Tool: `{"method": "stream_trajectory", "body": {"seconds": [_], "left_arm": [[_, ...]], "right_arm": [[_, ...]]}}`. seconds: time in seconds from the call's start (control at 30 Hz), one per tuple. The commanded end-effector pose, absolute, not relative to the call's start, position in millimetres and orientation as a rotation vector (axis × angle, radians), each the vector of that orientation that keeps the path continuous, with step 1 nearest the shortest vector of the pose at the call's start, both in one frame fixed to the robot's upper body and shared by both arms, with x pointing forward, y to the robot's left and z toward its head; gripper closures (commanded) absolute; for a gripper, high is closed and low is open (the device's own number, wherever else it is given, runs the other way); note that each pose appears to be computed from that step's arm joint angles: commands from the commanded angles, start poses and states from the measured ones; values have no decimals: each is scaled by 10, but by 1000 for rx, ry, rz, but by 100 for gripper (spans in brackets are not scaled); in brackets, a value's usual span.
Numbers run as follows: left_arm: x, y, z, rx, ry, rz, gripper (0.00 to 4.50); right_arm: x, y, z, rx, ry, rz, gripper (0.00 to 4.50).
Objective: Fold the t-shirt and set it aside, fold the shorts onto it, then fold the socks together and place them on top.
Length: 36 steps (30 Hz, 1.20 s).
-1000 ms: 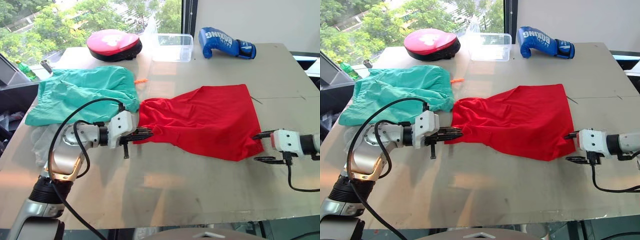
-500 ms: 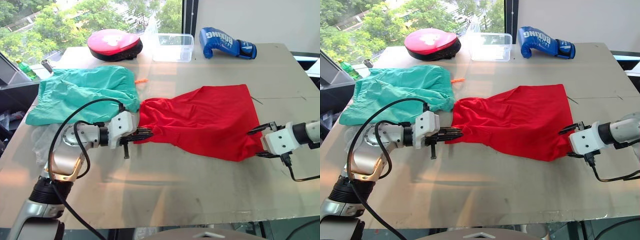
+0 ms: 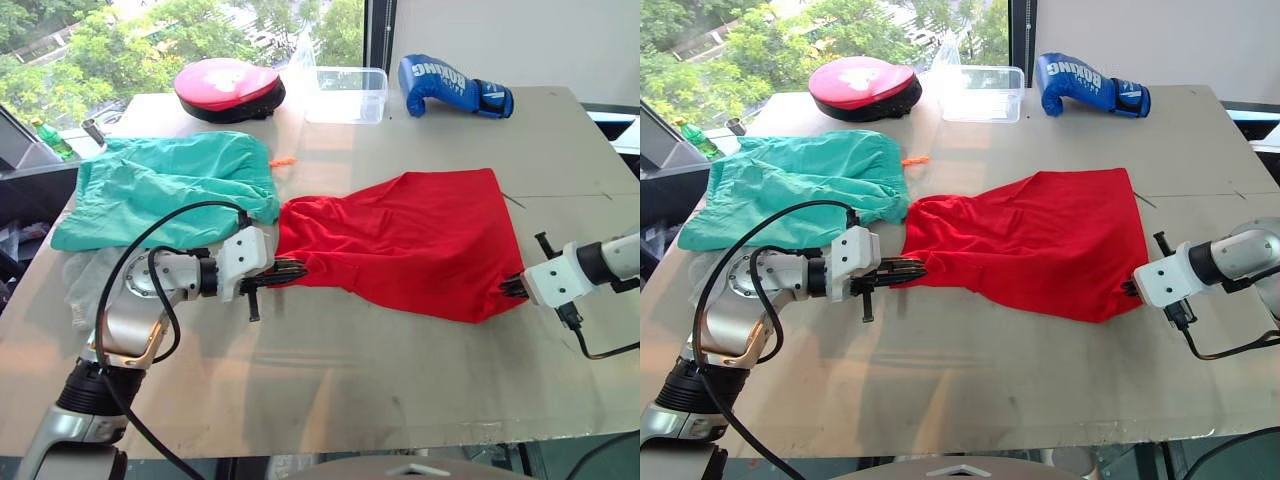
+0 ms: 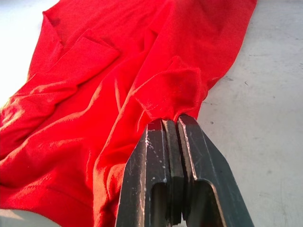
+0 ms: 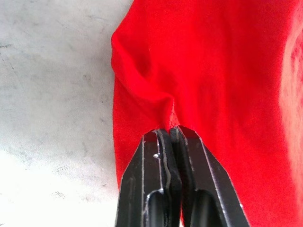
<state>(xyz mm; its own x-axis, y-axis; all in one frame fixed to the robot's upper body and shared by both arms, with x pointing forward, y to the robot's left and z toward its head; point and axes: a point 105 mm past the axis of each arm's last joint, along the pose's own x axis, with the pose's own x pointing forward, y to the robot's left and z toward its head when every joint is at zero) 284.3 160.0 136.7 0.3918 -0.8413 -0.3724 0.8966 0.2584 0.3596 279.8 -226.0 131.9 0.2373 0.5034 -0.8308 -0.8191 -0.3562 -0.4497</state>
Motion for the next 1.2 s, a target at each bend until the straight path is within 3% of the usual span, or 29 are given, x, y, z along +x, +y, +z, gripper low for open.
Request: {"method": "stream_trajectory", "body": {"seconds": [0.03, 0.27, 0.4, 0.5, 0.73, 0.8, 0.9, 0.97, 1.03, 1.2], "left_arm": [[2828, 1603, 1496, 602, 67, -1173, 450], [2844, 1633, 1513, 607, 78, -1184, 450], [2695, 1698, 1486, 564, 165, -1284, 450], [2739, 1730, 1611, 530, 159, -1308, 450], [3692, 1559, 2759, 410, -194, -1116, 450], [4014, 1490, 3279, 336, -327, -986, 450], [4286, 1529, 3975, 276, -480, -701, 450], [4288, 1675, 4471, 224, -584, -476, 450], [4192, 1764, 4791, 192, -663, -376, 450], [4002, 1799, 5122, 155, -768, -361, 450]], "right_arm": [[2790, -2252, 1404, -1362, 321, 1418, 448], [2624, -2309, 1563, -1232, 397, 1399, 448], [2455, -2377, 1643, -1071, 495, 1383, 448], [2525, -2412, 1770, -993, 456, 1300, 448], [3438, -2794, 2572, -1115, 197, 830, 448], [3760, -2838, 3049, -1144, 47, 619, 448], [3978, -2898, 3787, -1180, -155, 293, 448], [3936, -2912, 4323, -1209, -307, 77, 448], [3823, -2868, 4711, -1199, -448, -45, 448], [3573, -2892, 5152, -1181, -625, -209, 448]]}}
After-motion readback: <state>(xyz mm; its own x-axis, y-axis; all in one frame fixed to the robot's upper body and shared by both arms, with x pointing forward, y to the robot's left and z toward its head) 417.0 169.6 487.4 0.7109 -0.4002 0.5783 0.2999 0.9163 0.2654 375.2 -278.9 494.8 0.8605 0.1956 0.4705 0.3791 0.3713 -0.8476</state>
